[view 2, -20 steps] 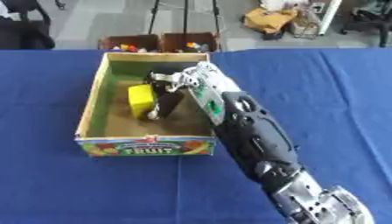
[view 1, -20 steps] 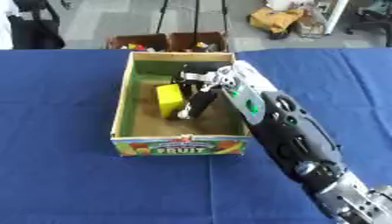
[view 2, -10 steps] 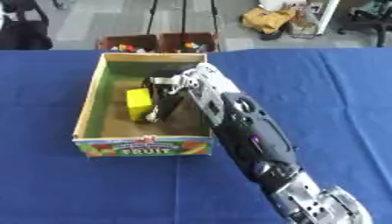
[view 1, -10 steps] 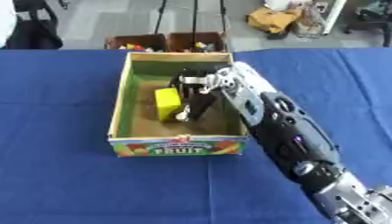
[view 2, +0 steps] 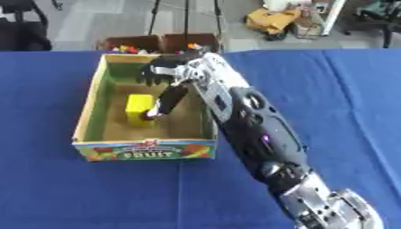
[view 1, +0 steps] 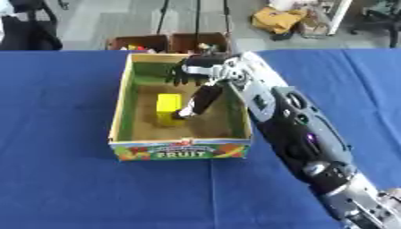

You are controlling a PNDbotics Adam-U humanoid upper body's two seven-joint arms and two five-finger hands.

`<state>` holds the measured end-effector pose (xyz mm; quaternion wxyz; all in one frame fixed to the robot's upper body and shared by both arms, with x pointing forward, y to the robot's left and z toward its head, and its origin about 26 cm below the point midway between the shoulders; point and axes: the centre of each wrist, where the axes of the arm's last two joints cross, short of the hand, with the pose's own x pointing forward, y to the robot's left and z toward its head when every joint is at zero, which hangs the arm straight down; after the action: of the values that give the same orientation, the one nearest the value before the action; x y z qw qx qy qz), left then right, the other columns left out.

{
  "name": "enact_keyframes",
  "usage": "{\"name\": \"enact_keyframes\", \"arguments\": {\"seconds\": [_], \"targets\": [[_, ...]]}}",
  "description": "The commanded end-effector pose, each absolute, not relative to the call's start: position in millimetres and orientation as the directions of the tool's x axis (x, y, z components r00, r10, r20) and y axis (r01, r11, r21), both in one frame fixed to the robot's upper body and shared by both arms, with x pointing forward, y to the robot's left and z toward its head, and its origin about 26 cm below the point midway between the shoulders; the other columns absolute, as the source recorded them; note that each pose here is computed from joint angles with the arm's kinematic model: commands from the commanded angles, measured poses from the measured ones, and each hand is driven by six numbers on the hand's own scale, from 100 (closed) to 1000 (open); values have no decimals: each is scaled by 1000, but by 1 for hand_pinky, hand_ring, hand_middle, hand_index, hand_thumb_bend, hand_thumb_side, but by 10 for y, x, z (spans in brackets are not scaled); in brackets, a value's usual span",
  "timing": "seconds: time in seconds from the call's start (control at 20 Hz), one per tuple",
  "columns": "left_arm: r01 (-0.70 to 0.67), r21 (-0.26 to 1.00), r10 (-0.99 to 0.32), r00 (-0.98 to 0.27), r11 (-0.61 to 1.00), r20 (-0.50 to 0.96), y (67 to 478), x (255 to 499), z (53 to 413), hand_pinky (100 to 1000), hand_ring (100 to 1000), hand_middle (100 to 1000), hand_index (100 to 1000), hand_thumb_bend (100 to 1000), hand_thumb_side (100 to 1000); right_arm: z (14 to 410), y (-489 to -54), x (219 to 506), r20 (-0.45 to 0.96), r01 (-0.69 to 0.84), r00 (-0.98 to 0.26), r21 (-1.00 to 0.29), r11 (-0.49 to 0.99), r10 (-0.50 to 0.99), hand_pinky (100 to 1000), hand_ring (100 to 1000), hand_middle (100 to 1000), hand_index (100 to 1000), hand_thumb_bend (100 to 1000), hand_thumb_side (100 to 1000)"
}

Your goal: Pick up objects on the table and place them in the box.

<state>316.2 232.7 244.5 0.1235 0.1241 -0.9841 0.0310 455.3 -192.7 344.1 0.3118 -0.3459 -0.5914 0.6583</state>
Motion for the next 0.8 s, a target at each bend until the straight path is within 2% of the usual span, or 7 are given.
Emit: {"name": "enact_keyframes", "arguments": {"seconds": [0.05,0.4,0.6,0.8], "targets": [[-260,-25,-248,-942,965,228,2353,3123,2502,466,775,840,892,100,1000,3775,-1998,4383,-119,103,-567,-992,-73,815,630,779,736,888,453,472],[-270,-25,-257,-939,963,228,2374,3122,2497,466,775,840,892,100,1000,4106,-2170,3948,-131,263,-575,-964,31,807,626,770,723,875,416,510],[-277,-27,-264,-938,960,225,2389,3122,2503,467,775,840,891,100,1000,4200,-2364,3582,-134,369,-565,-923,105,814,609,755,705,867,433,499],[-283,-32,-270,-937,959,222,2399,3122,2508,466,774,840,890,100,1000,4197,-2535,3184,-105,473,-557,-856,211,824,597,739,682,860,383,506]]}}
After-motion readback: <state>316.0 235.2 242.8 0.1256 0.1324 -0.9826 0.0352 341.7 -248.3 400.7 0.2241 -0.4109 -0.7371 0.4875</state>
